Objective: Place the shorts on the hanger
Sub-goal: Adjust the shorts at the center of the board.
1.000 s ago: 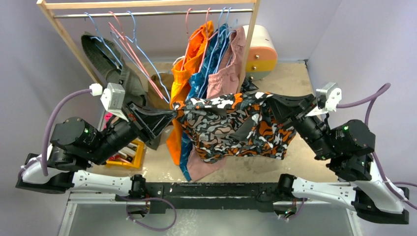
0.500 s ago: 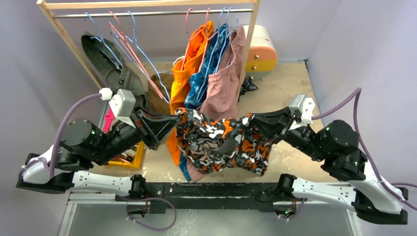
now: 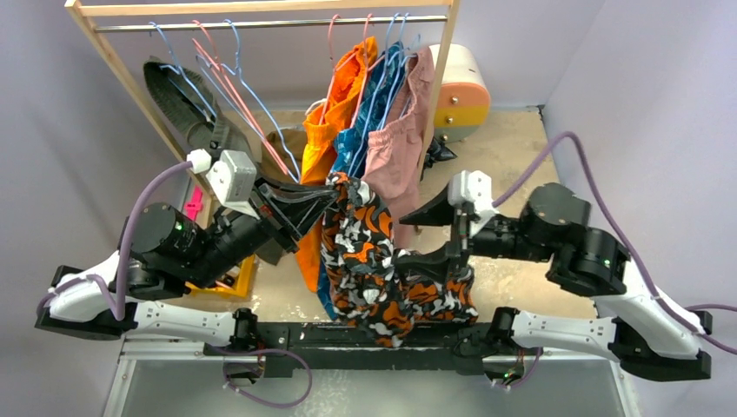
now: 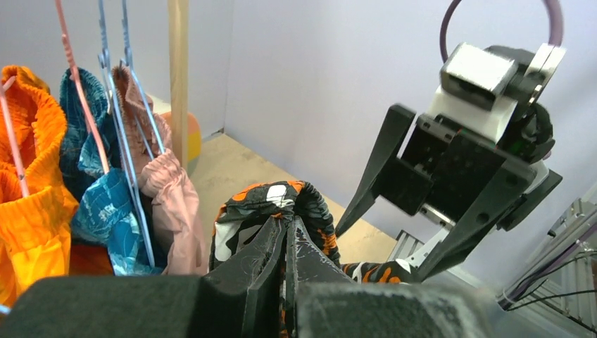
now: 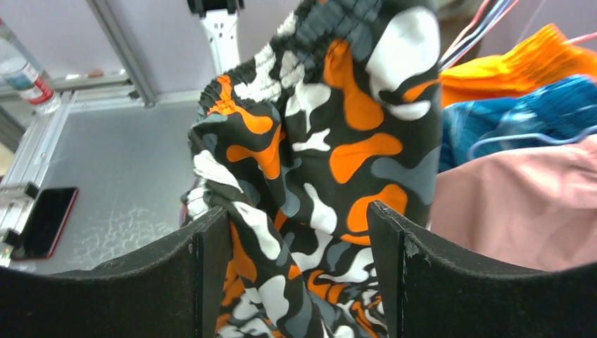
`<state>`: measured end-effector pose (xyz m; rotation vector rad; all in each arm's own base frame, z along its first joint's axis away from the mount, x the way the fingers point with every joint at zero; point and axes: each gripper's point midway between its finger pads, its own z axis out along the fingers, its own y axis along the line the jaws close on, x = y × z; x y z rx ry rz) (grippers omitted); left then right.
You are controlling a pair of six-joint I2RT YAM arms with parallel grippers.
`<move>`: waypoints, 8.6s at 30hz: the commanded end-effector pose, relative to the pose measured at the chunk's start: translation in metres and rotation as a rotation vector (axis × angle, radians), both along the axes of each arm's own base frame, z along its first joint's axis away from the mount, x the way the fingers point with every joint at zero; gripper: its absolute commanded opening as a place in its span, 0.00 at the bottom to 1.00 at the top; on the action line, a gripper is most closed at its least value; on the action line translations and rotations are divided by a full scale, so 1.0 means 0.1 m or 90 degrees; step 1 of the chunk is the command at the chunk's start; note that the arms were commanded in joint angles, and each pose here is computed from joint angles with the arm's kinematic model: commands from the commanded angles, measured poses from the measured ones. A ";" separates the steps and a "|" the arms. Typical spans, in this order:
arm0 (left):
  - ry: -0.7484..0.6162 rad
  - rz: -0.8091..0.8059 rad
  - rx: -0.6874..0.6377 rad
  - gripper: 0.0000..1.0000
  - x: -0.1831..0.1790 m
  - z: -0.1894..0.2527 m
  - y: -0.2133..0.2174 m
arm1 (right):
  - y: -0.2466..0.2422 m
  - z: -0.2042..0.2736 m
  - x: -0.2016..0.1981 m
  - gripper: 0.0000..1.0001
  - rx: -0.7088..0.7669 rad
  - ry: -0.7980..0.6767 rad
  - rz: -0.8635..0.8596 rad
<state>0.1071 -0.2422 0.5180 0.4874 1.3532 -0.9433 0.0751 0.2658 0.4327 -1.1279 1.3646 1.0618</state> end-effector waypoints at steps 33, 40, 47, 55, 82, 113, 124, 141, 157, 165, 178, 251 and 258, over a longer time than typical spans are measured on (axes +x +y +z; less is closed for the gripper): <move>-0.024 -0.117 0.091 0.00 -0.26 -0.30 -0.58 | 0.04 0.51 0.37 0.58 0.051 -0.030 -0.116; -0.024 -0.119 0.088 0.00 -0.26 -0.30 -0.59 | 0.08 0.39 0.37 0.57 0.028 -0.019 -0.110; -0.024 -0.117 0.086 0.00 -0.26 -0.29 -0.56 | 0.10 0.26 0.41 0.57 -0.001 -0.010 -0.120; -0.023 -0.110 0.088 0.00 -0.24 -0.31 -0.56 | 0.12 0.22 0.42 0.69 -0.010 -0.009 -0.118; 0.152 -0.086 0.057 0.70 -0.25 -1.00 -0.25 | -0.63 0.74 0.66 0.00 0.216 -0.030 -0.325; 0.302 0.023 0.107 0.79 -0.13 -2.45 -0.16 | -0.54 0.66 0.43 0.00 0.199 -0.014 -0.238; 0.290 -0.039 0.089 0.79 -0.25 -2.34 -0.23 | -0.62 0.85 0.09 0.00 0.239 -0.017 -0.139; 0.302 -0.152 0.114 0.76 -0.54 -2.47 -0.44 | -0.75 0.94 0.03 0.00 0.271 -0.014 -0.139; 0.271 -0.073 0.065 0.00 -0.30 -2.10 -0.24 | -0.80 0.98 0.19 0.00 0.284 -0.006 -0.200; 0.111 -0.058 -0.102 0.00 -0.17 0.17 0.65 | -1.26 1.88 0.43 0.00 0.402 -0.067 -0.343; 0.081 0.057 -0.007 0.00 0.09 0.05 0.62 | -1.42 0.85 0.89 0.00 0.283 0.057 -0.550; 0.237 0.308 0.155 0.00 0.42 -2.64 0.31 | -0.40 -1.46 0.65 0.72 -0.079 0.312 -0.421; 0.224 0.345 0.150 0.00 0.48 -2.51 0.40 | -0.01 -1.72 0.30 0.72 -0.149 0.344 -0.246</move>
